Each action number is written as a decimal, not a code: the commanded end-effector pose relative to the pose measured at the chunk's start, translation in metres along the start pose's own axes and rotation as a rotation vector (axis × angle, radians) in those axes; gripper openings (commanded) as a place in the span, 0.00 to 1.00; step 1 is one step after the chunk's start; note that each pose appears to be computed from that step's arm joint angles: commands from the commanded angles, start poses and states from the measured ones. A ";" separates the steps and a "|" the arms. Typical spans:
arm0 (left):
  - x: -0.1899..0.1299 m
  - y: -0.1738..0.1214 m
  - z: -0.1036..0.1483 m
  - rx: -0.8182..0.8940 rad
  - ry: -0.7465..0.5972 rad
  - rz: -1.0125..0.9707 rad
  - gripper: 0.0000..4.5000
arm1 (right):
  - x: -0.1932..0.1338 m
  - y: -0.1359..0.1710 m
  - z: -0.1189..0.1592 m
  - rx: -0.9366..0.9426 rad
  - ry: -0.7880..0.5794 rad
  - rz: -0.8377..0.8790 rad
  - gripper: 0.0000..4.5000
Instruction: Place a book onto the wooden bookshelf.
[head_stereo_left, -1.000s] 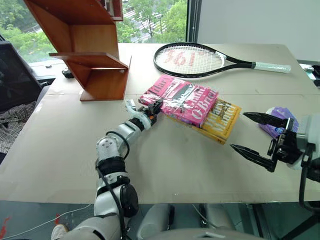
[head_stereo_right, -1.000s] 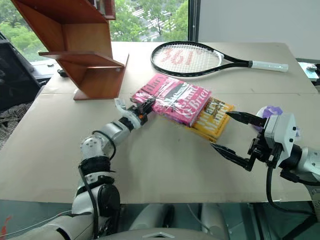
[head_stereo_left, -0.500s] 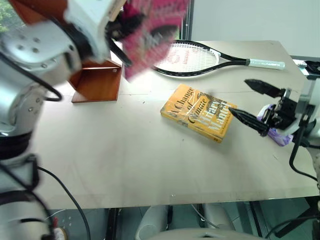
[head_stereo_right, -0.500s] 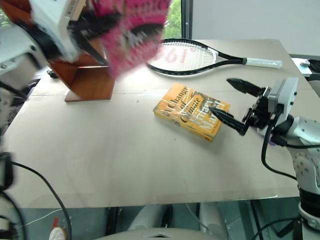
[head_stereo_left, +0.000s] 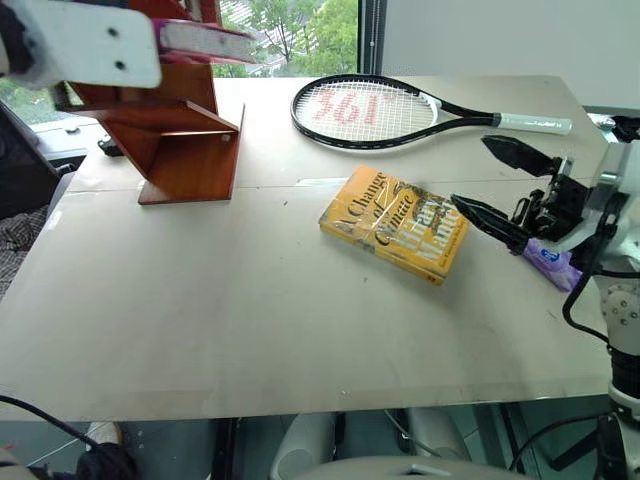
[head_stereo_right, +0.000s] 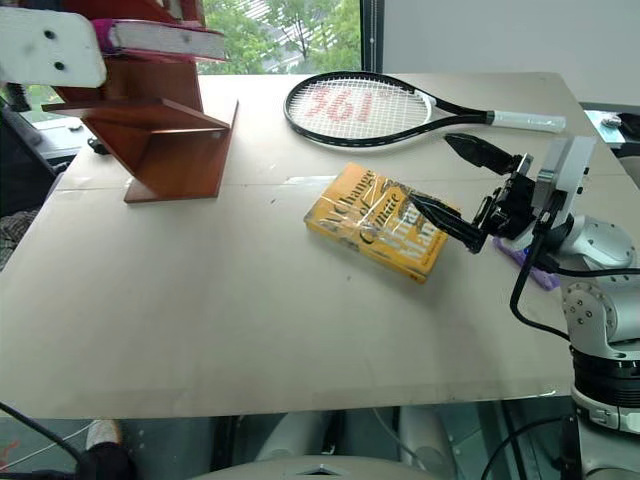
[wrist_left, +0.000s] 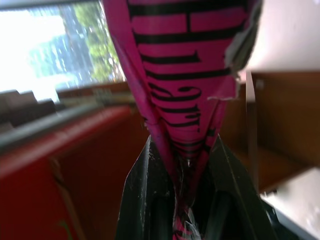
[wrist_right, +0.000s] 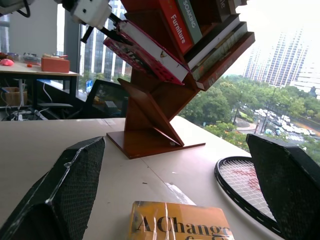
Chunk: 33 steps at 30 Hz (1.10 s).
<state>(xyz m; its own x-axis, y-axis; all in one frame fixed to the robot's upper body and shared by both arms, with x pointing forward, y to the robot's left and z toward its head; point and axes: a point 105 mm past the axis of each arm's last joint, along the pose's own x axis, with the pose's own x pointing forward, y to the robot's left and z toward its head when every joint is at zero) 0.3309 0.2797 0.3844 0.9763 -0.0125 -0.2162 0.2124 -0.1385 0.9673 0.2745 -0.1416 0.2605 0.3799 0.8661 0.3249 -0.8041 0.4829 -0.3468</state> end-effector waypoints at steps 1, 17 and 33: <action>0.014 -0.006 -0.024 -0.043 0.094 -0.030 0.00 | 0.002 0.007 0.016 -0.083 -0.022 0.035 1.00; 0.097 -0.050 -0.033 -0.091 0.084 -0.160 0.00 | -0.009 0.016 0.034 -0.107 0.057 0.035 1.00; 0.000 -0.016 0.014 -0.271 -0.400 -0.095 0.92 | -0.003 0.011 0.054 -0.084 0.037 0.031 1.00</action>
<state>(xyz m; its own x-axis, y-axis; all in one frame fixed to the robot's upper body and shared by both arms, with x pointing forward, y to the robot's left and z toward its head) 0.3502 0.2728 0.3446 0.8699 -0.3398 -0.3574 0.3938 0.0423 0.9182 0.2468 -0.1475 0.2908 0.3876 0.8862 0.2538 -0.7927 0.4610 -0.3989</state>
